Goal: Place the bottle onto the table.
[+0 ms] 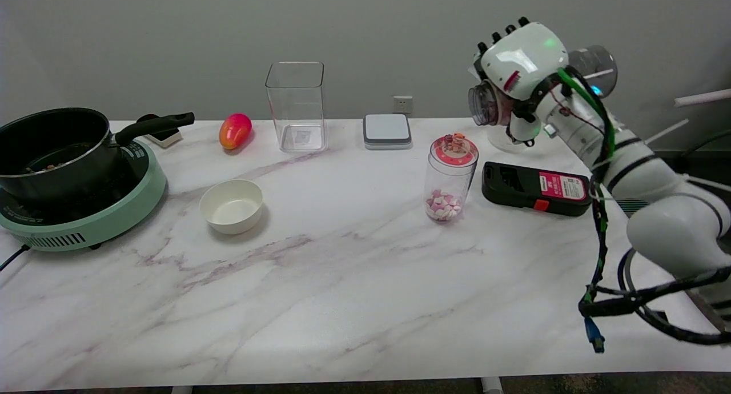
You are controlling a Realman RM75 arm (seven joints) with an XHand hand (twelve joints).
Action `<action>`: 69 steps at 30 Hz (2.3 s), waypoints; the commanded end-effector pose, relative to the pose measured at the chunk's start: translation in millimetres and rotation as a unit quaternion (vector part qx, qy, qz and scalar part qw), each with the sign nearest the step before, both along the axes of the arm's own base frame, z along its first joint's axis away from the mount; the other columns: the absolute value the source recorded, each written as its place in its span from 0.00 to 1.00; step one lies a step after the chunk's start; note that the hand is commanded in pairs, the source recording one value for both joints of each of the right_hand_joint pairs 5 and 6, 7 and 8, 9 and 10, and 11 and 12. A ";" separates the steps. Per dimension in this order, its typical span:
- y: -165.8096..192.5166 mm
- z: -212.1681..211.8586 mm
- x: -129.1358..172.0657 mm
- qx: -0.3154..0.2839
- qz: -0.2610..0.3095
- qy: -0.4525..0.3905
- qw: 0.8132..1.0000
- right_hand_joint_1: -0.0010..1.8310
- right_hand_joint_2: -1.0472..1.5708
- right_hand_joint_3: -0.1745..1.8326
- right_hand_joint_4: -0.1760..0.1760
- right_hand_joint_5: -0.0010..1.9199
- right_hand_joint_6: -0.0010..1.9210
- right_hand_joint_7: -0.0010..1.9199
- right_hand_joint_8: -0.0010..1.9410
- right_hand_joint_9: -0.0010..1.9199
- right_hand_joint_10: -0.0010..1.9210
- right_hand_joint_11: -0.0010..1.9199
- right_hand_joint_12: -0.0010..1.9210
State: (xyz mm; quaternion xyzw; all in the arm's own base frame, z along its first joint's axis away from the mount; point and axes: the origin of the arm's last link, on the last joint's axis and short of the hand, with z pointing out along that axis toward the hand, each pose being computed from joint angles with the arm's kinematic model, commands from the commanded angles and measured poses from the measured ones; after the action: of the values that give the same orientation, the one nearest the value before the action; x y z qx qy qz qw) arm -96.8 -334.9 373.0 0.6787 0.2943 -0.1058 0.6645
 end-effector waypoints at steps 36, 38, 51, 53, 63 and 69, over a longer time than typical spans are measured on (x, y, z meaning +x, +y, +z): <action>143.2 -152.4 -126.5 0.069 0.113 -0.750 0.648 0.78 0.66 0.65 0.50 0.65 0.65 0.79 0.78 0.75 0.75 0.61 0.61; 140.0 -159.5 -126.6 0.096 0.093 -0.776 0.617 0.77 0.71 0.59 0.50 0.67 0.67 0.81 0.80 0.76 0.76 0.62 0.62; 118.0 -179.2 -124.4 0.205 0.009 -0.874 0.441 0.61 1.00 0.27 0.50 0.78 0.78 0.90 0.89 0.87 0.87 0.78 0.78; 113.9 -173.3 -126.6 0.200 0.006 -0.872 0.447 0.61 1.00 0.27 0.50 0.78 0.78 0.90 0.89 0.87 0.87 0.78 0.78; 46.7 -141.1 -128.3 0.211 -0.020 -0.838 0.503 0.62 1.00 0.28 0.50 0.78 0.78 0.90 0.89 0.86 0.86 0.78 0.78; 9.8 -142.9 -132.0 0.230 -0.036 -0.844 0.484 0.61 1.00 0.27 0.50 0.78 0.78 0.90 0.89 0.86 0.86 0.77 0.77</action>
State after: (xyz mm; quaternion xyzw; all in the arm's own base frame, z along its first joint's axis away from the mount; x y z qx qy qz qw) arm -221.9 -242.0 215.7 0.5642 -0.3581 0.5798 0.4661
